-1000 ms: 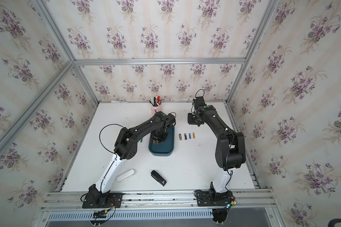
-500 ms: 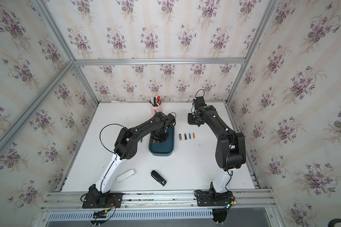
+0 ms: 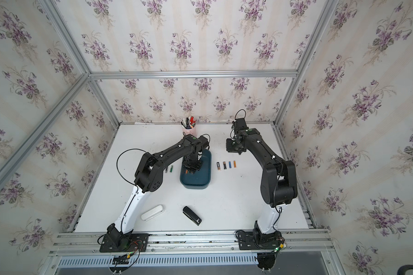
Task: Take the batteries out of the storage box
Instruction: Pick up the battery from the storage box, then place the battery at the center of the board, then pick up the battery from the storage box.
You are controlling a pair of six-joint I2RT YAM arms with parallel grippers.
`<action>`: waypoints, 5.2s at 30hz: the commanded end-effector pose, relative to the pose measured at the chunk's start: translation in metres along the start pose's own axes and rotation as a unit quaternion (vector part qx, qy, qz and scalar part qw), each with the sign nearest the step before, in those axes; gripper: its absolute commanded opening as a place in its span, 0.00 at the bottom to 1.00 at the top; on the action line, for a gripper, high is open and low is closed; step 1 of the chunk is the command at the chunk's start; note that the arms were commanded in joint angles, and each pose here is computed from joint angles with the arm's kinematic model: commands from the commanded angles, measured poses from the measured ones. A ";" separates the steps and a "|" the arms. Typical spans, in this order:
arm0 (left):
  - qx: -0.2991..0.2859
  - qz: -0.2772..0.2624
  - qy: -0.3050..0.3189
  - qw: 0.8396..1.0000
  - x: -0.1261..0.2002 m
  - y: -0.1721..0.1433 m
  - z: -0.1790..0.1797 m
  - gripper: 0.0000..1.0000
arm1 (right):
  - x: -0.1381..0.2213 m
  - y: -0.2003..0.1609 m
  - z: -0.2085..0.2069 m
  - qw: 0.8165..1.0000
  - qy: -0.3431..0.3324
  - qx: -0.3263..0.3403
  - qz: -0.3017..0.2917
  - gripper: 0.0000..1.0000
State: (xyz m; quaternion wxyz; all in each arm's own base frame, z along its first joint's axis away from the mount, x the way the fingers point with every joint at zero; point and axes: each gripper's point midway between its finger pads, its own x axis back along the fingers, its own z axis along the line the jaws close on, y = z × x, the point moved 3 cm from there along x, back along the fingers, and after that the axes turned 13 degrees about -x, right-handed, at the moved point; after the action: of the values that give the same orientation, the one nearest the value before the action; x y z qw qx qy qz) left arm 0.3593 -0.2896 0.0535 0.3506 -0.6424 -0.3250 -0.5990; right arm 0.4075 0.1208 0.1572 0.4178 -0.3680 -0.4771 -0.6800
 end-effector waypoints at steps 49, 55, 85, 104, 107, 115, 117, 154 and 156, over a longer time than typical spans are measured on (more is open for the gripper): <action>0.179 -0.023 -0.024 0.983 0.001 -0.117 0.190 0.15 | -0.022 -0.013 0.053 0.998 -0.021 0.045 0.030 0.34; 0.183 -0.015 -0.026 0.983 -0.010 -0.119 0.193 0.15 | -0.024 -0.014 0.053 0.998 -0.023 0.044 0.033 0.34; 0.183 -0.045 -0.024 0.982 0.034 -0.112 0.195 0.36 | -0.025 -0.040 0.105 0.992 -0.002 0.122 0.041 0.35; 0.189 -0.055 -0.012 0.980 0.062 -0.133 0.189 0.39 | -0.089 -0.110 0.168 0.964 0.001 0.248 0.091 0.35; 0.190 -0.052 -0.016 0.980 0.058 -0.135 0.187 0.39 | -0.097 -0.114 0.168 0.963 -0.004 0.252 0.096 0.35; 0.189 -0.048 -0.018 0.981 0.052 -0.136 0.186 0.39 | -0.114 -0.122 0.162 0.960 -0.021 0.257 0.111 0.34; 0.188 -0.047 -0.017 0.981 0.051 -0.137 0.186 0.39 | -0.116 -0.123 0.160 0.960 -0.026 0.255 0.114 0.33; 0.183 -0.055 -0.013 0.981 0.073 -0.135 0.183 0.39 | -0.032 -0.069 0.158 0.980 0.028 0.188 0.051 0.15; 0.182 -0.055 -0.014 0.982 0.073 -0.134 0.182 0.39 | -0.023 -0.057 0.147 0.983 0.022 0.180 0.042 0.15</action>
State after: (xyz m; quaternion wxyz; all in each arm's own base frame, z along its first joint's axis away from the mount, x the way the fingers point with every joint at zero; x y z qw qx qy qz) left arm 0.3525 -0.0635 0.1270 0.4192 -0.5541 -0.4737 -0.5412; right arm 0.3767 0.2931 0.1475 0.5245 -0.2818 -0.5692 -0.5670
